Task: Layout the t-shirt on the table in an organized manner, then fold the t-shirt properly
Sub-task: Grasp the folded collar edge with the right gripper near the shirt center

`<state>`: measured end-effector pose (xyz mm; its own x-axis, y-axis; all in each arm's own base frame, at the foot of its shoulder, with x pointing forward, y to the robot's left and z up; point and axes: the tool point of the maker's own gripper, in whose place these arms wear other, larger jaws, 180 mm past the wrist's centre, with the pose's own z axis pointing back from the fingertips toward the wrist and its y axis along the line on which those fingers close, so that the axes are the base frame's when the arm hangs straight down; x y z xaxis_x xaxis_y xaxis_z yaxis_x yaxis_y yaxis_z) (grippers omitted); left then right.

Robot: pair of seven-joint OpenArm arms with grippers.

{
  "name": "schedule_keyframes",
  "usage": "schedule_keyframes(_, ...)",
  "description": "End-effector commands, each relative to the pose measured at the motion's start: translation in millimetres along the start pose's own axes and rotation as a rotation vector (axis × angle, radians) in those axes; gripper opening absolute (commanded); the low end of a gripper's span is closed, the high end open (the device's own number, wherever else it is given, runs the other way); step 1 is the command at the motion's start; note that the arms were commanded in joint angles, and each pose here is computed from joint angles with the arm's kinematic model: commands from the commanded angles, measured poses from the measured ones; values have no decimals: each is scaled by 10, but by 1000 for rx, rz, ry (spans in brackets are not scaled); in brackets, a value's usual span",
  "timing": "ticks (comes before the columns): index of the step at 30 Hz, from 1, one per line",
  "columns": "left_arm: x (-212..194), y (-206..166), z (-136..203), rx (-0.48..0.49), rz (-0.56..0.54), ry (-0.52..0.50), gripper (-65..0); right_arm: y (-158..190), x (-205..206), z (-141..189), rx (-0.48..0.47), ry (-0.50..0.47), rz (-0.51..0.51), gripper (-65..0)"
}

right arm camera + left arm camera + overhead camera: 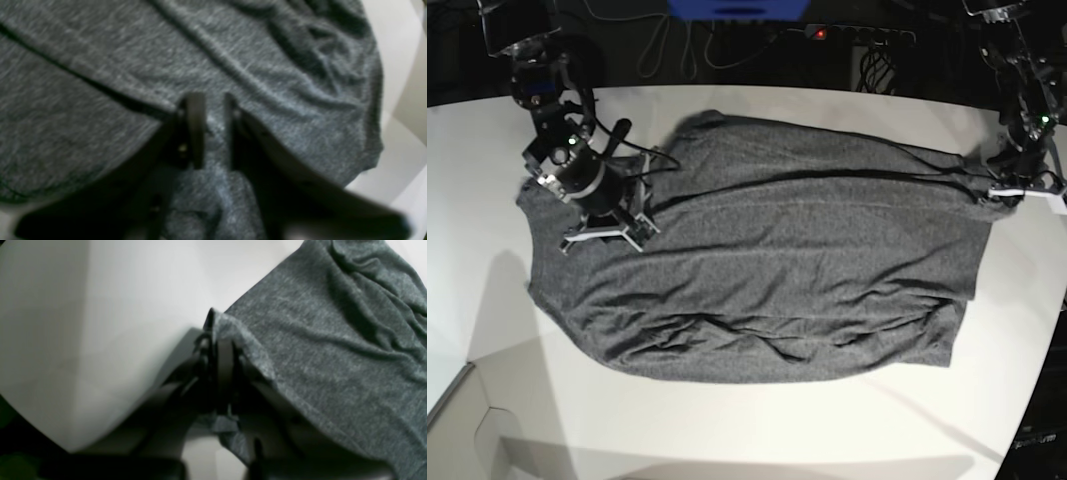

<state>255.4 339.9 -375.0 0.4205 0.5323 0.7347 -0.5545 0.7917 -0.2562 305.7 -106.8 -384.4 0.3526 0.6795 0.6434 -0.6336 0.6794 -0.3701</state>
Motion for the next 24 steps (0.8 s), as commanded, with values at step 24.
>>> schedule_keyframes(24, 185, -9, 21, -4, -11, -55, -648, 171, -65, -205, 71, 22, 35, -293)
